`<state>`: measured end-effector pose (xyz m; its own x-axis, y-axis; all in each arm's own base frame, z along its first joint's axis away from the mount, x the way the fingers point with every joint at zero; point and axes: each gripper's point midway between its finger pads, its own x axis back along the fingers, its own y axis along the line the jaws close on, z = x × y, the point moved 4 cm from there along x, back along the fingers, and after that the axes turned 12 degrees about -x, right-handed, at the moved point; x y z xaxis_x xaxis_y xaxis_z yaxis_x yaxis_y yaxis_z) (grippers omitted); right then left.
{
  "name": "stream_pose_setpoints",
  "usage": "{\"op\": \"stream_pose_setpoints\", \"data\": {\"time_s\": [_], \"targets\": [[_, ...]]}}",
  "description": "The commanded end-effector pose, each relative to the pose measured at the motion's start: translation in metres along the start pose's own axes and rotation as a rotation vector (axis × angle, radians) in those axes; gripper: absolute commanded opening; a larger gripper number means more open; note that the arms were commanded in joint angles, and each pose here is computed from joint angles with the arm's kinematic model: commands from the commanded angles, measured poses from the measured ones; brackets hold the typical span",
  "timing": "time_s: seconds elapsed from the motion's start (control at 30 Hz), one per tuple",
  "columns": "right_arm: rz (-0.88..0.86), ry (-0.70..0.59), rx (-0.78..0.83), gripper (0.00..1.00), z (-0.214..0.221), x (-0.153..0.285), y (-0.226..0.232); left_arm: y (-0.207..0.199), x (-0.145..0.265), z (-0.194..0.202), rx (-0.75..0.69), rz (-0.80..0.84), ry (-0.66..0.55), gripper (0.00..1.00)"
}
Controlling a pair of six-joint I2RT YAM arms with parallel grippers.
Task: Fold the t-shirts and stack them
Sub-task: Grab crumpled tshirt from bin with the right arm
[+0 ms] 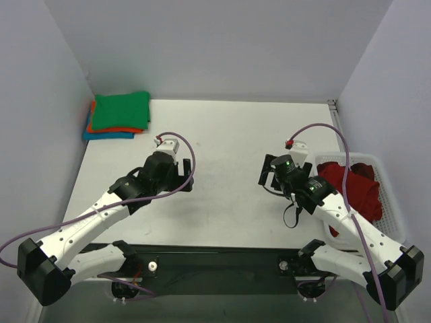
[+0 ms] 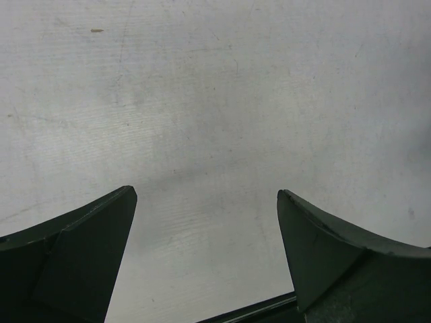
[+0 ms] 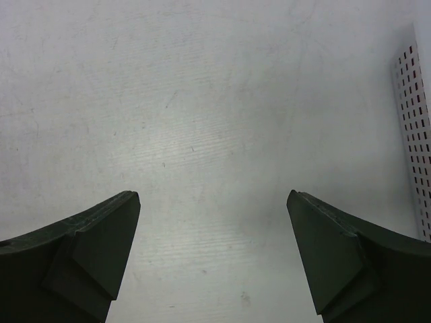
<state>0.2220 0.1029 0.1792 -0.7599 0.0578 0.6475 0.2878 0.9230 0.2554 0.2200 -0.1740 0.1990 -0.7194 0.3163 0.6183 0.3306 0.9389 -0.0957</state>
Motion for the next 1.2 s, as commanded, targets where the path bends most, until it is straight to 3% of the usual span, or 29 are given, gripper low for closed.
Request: {"op": "stream_pose_setpoints", "data": {"time_s": [0.0, 0.27, 0.4, 0.63, 0.7, 0.9, 1.07, 1.17], "targets": [[0.045, -0.047, 0.025, 1.00, -0.010, 0.005, -0.007, 0.001, 0.005, -0.014, 0.013, -0.014, -0.044, 0.97], [0.083, -0.042, 0.020, 1.00, -0.017, 0.018, -0.013, -0.004, 0.008, -0.025, 0.009, 0.004, -0.048, 0.97], [0.273, -0.080, 0.005, 0.99, -0.027, 0.024, -0.042, -0.006, 0.010, -0.030, 0.001, 0.012, -0.048, 0.97], [0.604, -0.045, -0.325, 0.94, -0.049, 0.014, -0.137, -0.017, 0.014, -0.027, 0.012, 0.093, -0.030, 0.97], [0.562, -0.033, -0.381, 0.94, -0.056, 0.002, -0.139, -0.017, 0.015, -0.025, 0.009, 0.101, -0.029, 0.97], [0.653, -0.078, -0.551, 0.91, -0.091, -0.037, -0.175, -0.012, 0.016, -0.016, -0.021, 0.093, -0.002, 0.97], [0.718, -0.016, -0.571, 0.88, -0.076, -0.069, -0.195, -0.010, 0.021, -0.017, -0.026, 0.092, -0.017, 0.97], [0.720, -0.011, -0.572, 0.80, -0.070, -0.077, -0.199, -0.007, 0.021, -0.016, -0.028, 0.081, -0.018, 0.97]]}}
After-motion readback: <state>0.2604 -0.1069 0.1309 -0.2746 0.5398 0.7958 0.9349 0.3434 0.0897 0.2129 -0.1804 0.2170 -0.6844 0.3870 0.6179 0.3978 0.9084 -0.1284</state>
